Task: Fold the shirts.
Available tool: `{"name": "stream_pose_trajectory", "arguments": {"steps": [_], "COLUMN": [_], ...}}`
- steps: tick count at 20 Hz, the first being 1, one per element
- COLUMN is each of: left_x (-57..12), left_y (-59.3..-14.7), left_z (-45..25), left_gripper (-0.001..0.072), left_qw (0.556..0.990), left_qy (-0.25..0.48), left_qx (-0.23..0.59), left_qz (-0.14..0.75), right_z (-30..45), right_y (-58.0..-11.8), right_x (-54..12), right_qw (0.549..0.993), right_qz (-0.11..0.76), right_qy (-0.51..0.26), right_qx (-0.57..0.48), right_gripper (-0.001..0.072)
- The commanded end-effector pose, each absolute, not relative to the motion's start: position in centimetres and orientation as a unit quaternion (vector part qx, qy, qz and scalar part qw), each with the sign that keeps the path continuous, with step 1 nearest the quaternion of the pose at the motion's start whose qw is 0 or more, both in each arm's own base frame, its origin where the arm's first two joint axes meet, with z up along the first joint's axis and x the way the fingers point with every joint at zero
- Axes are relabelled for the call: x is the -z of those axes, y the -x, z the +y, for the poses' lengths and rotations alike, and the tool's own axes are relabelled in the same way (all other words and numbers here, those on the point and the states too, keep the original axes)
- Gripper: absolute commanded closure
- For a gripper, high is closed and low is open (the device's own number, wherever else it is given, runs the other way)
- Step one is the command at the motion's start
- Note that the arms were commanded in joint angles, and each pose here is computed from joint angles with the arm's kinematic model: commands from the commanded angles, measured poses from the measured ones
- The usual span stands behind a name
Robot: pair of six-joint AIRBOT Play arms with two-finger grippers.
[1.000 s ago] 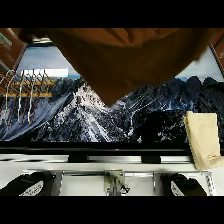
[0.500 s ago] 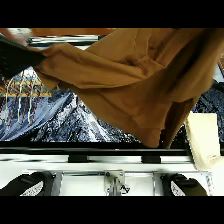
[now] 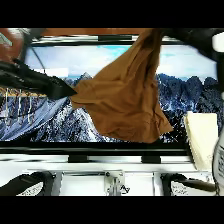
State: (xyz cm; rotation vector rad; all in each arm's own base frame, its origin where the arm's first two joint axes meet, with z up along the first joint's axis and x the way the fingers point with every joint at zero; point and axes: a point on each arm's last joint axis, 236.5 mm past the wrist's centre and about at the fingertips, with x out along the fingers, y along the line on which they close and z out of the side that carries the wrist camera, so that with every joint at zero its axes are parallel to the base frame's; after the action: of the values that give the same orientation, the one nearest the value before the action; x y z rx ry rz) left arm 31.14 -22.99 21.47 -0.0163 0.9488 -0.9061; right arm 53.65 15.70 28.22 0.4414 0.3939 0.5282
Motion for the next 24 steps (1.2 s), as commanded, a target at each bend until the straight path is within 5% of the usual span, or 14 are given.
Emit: {"name": "stream_pose_trajectory", "arguments": {"steps": [1,2,3,4,8,13,15,19,24], "left_x": [-17.0,-17.1,-17.6,-18.2,-19.9,-19.9,-19.4,-19.2,-19.3], "left_y": [-34.6,-35.9,-37.2,-38.2,-39.7,-40.8,-40.5,-40.2,-40.2], "left_z": [-23.5,-23.7,-23.7,-23.6,-23.0,-19.9,-19.0,-19.0,-19.1], "left_gripper": [0.0677,0.0678,0.0678,0.0677,0.0677,0.0677,0.0677,0.0677,0.0677], "left_qw": [0.803,0.815,0.829,0.841,0.861,0.87,0.865,0.862,0.862], "left_qy": [0.039,0.047,0.055,0.06,0.03,0.023,0.024,0.024,0.023], "left_qx": [0.392,0.384,0.374,0.367,0.369,0.349,0.346,0.348,0.348], "left_qz": [0.447,0.432,0.411,0.393,0.347,0.349,0.364,0.368,0.368], "right_z": [18.3,18.7,18.8,18.9,15.8,12.1,14.9,21.2,24.9], "right_y": [-54.3,-54.0,-53.5,-52.8,-49.1,-38.7,-33.4,-24.4,-20.2], "right_x": [-17.2,-15.4,-14.5,-14.4,-18.2,-15.2,-10.9,-2.2,2.5], "right_qw": [0.849,0.832,0.821,0.813,0.796,0.796,0.771,0.677,0.677], "right_qz": [0.356,0.386,0.405,0.417,0.44,0.545,0.573,0.606,0.611], "right_qy": [-0.288,-0.302,-0.305,-0.303,-0.314,-0.171,-0.199,-0.394,-0.402], "right_qx": [-0.263,-0.26,-0.263,-0.271,-0.272,-0.197,-0.195,-0.14,-0.084], "right_gripper": [0.0636,0.052,0.0249,0.0157,0.0157,0.0132,0.0132,0.0132,0.0132]}}
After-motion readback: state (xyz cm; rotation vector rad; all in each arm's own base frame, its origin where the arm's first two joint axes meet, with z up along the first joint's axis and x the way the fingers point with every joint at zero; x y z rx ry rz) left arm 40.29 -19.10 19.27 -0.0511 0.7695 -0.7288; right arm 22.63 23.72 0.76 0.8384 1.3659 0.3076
